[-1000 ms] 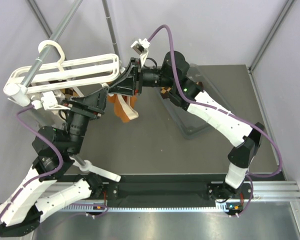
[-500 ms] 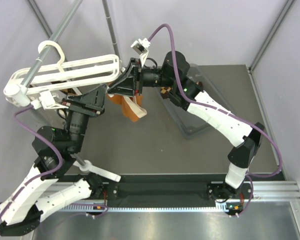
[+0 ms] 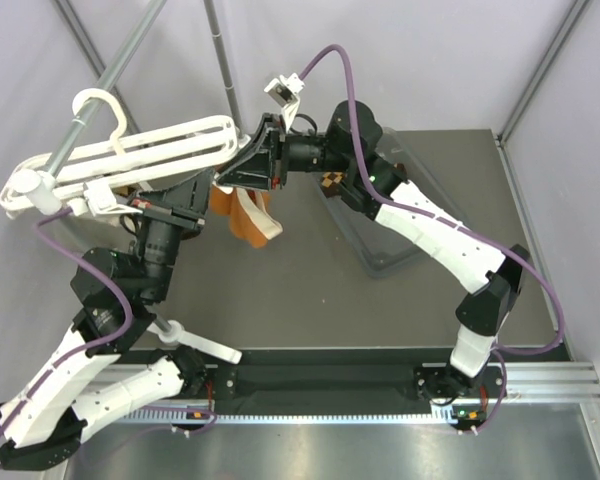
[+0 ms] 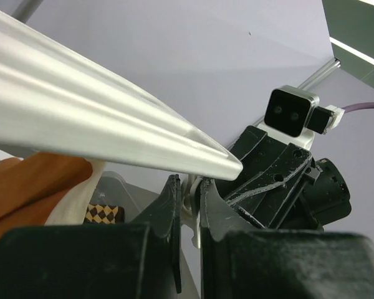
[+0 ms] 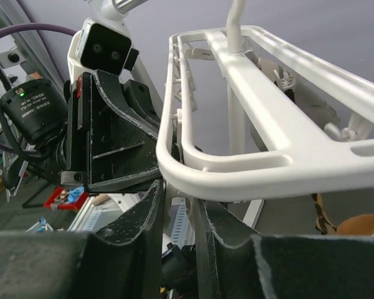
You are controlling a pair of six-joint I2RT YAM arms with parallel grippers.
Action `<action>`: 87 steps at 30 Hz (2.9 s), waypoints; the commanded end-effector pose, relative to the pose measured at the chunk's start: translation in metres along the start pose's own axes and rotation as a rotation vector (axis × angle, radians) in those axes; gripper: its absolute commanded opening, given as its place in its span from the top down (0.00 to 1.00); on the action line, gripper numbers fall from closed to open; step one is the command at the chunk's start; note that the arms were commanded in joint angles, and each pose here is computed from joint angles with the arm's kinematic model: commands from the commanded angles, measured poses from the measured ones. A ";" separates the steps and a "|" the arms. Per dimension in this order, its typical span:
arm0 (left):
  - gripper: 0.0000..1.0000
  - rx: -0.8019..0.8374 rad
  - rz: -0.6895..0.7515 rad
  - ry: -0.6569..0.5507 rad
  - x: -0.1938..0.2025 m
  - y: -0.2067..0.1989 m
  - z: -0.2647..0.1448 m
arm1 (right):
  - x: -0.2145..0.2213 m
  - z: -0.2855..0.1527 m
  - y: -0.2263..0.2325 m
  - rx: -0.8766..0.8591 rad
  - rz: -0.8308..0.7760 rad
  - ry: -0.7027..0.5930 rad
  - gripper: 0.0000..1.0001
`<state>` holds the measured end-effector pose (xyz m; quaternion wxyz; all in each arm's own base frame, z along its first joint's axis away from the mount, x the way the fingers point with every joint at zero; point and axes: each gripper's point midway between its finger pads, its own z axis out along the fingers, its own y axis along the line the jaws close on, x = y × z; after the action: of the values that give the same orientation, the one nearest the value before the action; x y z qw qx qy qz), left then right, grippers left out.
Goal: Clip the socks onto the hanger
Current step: Open the clamp at the hanger, then pick up the sock from the bin, then place the sock in the bin.
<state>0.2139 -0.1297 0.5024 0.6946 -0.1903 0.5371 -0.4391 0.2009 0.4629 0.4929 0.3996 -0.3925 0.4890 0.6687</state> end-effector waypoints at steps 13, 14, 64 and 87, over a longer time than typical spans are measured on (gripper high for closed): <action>1.00 0.001 -0.014 -0.028 -0.014 -0.007 -0.001 | -0.023 -0.083 -0.056 0.447 -0.149 -0.084 0.35; 1.00 -0.016 0.003 -0.013 -0.010 -0.001 -0.002 | -0.027 -0.109 -0.073 0.566 -0.163 -0.118 0.33; 1.00 -0.049 0.042 0.051 0.013 0.009 0.002 | 0.118 -0.336 -0.403 1.395 0.171 0.049 1.00; 1.00 -0.027 0.010 0.085 0.018 0.007 -0.004 | 0.267 -0.417 -0.268 1.627 0.592 -0.225 0.87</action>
<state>0.2162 -0.1314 0.4915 0.6817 -0.1933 0.5615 -0.4273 0.3886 0.1491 0.0348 0.3581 0.2115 0.8868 0.2013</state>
